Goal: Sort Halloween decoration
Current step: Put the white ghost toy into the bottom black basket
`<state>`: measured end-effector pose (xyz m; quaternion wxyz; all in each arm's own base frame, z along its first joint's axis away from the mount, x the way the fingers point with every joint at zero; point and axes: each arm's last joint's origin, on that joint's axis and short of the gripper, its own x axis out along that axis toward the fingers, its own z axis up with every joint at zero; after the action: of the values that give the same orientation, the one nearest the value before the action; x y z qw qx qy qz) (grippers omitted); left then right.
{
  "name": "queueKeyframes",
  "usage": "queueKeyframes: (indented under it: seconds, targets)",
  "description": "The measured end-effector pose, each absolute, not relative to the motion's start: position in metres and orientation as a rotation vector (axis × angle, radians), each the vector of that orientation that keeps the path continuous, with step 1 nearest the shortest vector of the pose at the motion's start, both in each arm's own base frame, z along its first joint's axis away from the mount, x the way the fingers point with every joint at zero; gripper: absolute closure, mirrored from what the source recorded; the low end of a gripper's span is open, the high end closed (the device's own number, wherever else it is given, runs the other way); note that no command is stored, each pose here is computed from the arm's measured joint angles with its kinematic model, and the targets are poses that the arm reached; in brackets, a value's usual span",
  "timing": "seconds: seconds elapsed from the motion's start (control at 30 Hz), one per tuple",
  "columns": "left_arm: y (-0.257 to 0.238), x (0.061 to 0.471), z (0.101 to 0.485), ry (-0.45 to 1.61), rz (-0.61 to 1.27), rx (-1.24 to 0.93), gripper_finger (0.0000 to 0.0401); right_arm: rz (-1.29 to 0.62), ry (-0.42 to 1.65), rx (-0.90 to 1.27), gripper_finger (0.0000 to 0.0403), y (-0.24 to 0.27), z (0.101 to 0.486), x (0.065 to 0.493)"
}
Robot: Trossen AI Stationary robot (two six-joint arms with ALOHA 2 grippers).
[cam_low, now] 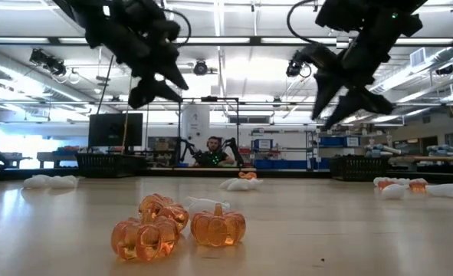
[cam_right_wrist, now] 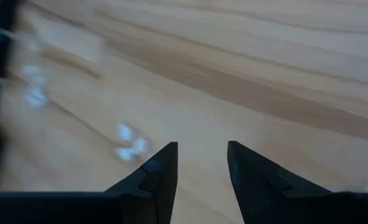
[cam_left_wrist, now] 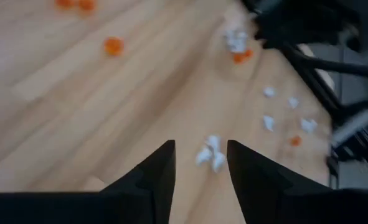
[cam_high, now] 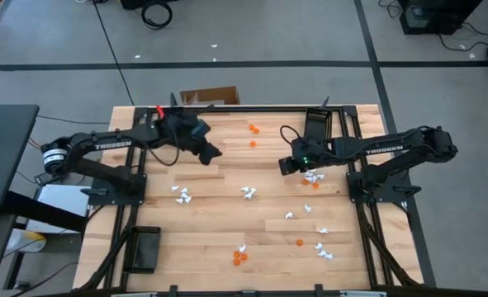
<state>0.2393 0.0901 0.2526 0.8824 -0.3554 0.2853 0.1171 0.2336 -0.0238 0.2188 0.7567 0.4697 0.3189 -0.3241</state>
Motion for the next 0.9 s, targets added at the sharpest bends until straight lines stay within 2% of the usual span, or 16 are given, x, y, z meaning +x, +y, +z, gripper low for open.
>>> queueKeyframes:
  seconds: [0.27, 0.43, 0.6, 0.73, 0.9]
  targets:
    - [0.069, 0.204, 0.282, 0.577, 0.153, -0.569, 0.0276, -0.711, 0.613, 1.175, 0.026, -0.017, 0.223, 0.239]
    - [0.054, 0.19, 0.269, 0.797, 0.076, -0.427, 0.0277, -0.753, 0.569, 1.204, 0.0264, -0.006, 0.223, 0.239]
    - [0.031, 0.202, 0.249, 0.991, -0.047, -0.38, 0.0277, -0.828, 0.49, 1.207, 0.0265, 0.006, 0.222, 0.237]
    - [0.023, 0.213, 0.234, 1.087, 0.011, -0.409, 0.0278, -0.886, 0.439, 1.212, 0.0265, 0.013, 0.217, 0.236]
    - [0.028, 0.215, 0.21, 1.242, 0.149, -0.404, 0.0278, -0.915, 0.469, 1.213, 0.0266, 0.018, 0.203, 0.244]
